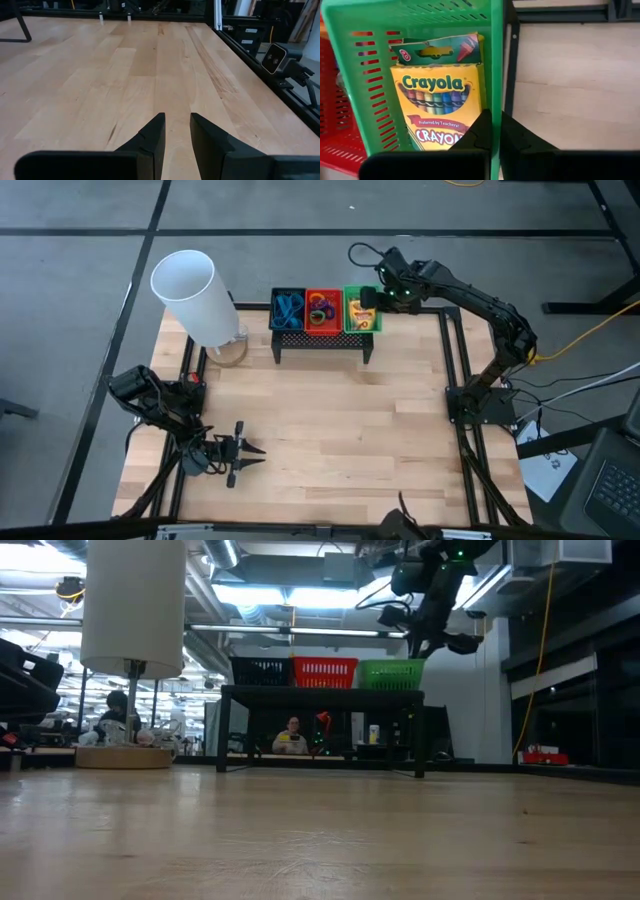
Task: Pick & Place Office Desk Supplies
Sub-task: Put the green bin filled with crayon boxes on the shelf
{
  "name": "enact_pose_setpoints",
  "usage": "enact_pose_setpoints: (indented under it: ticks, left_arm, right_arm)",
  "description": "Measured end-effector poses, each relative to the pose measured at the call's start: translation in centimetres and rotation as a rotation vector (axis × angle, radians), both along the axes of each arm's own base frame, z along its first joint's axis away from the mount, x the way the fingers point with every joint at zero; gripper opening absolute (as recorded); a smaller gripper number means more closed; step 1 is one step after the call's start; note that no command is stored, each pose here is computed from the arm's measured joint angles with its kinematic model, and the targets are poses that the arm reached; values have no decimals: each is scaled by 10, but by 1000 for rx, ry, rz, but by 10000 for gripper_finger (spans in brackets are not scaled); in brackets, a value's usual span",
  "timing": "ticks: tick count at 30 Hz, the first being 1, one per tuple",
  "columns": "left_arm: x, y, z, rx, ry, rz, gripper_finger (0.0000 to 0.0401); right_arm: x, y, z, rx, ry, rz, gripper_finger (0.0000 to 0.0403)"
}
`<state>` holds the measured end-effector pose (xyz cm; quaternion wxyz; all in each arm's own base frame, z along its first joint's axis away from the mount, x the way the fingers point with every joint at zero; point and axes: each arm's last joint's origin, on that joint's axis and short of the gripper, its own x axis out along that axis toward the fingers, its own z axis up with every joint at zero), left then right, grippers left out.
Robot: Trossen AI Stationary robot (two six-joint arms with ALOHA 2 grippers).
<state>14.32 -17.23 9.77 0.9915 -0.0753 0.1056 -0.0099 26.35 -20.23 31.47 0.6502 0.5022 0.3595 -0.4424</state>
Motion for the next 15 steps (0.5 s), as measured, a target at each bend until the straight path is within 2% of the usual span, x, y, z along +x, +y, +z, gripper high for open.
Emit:
enact_pose_setpoints:
  ticks: [15]
  left_arm:
    - [0, 0, 0, -7, 1, 0, 88]
  right_arm:
    - [3, -2, 2, -17, -43, 9, 9]
